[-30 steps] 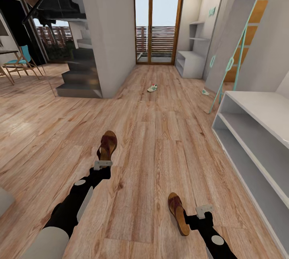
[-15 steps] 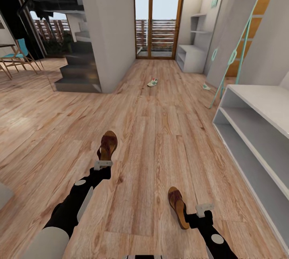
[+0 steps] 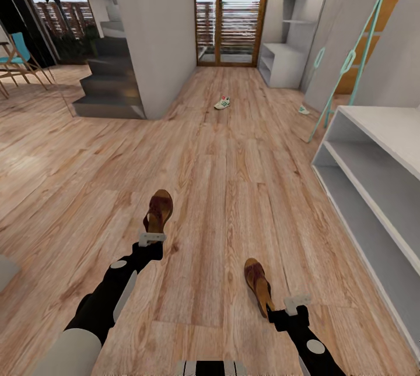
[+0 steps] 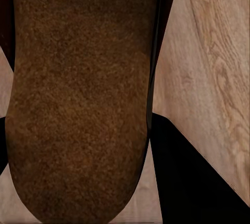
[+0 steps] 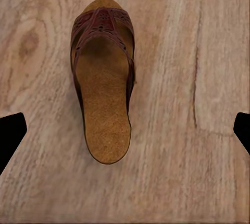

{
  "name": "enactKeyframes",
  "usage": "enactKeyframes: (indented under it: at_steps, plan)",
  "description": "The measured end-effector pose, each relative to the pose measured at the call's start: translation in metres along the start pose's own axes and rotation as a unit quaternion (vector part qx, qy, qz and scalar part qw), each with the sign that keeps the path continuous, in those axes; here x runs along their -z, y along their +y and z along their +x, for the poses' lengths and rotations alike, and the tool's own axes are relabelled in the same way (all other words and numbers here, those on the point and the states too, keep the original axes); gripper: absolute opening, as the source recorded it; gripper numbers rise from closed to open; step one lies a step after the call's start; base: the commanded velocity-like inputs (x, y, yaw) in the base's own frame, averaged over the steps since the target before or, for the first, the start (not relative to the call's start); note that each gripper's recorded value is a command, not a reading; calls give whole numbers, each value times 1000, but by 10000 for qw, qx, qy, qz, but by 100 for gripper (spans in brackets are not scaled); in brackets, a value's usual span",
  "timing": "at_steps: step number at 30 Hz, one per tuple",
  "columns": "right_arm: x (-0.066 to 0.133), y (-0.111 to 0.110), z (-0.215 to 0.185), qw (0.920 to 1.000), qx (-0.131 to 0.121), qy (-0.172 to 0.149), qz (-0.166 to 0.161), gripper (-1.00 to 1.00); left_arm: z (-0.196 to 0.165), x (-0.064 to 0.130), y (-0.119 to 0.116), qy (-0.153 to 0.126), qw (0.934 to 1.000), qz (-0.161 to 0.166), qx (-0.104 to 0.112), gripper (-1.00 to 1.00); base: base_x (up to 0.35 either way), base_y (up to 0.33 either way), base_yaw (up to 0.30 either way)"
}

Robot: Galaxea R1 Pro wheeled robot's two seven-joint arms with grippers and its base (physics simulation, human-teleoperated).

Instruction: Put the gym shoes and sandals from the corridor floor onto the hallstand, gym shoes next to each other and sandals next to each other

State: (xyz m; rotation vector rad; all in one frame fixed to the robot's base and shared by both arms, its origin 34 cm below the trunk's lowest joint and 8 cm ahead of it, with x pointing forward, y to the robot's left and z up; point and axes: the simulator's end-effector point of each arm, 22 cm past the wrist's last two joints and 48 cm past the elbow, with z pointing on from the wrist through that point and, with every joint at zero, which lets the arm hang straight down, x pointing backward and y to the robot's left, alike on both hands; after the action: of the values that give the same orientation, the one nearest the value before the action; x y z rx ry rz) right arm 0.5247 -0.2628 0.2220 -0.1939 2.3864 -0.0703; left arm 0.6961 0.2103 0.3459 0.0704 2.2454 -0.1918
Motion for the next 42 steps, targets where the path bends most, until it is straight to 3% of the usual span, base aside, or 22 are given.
enactKeyframes:
  at_steps: [15,23,26,28,36,42]
  plan:
    - [-9,8,35,9994,-3,326,-65,100,44,-16,3,345,9994,4,69,-100,0,0,0]
    - [-19,18,-13,9999,-80,-74,-97,100,45,-16,5,356,9994,-9,51,-100,0,0,0]
    - [-38,12,-62,9993,-92,-348,-59,100,45,-16,4,359,9993,-4,56,-100,0,0,0]
    - [-45,11,-68,9994,-93,-319,-55,100,45,-16,4,359,9993,-3,62,-100,0,0,0]
    - [-51,15,-25,9997,-108,192,-100,100,42,-16,4,336,9994,1,67,-100,0,0,0]
    - [-50,16,-20,9998,-109,78,-119,100,40,-16,3,316,9995,7,65,-100,0,0,0]
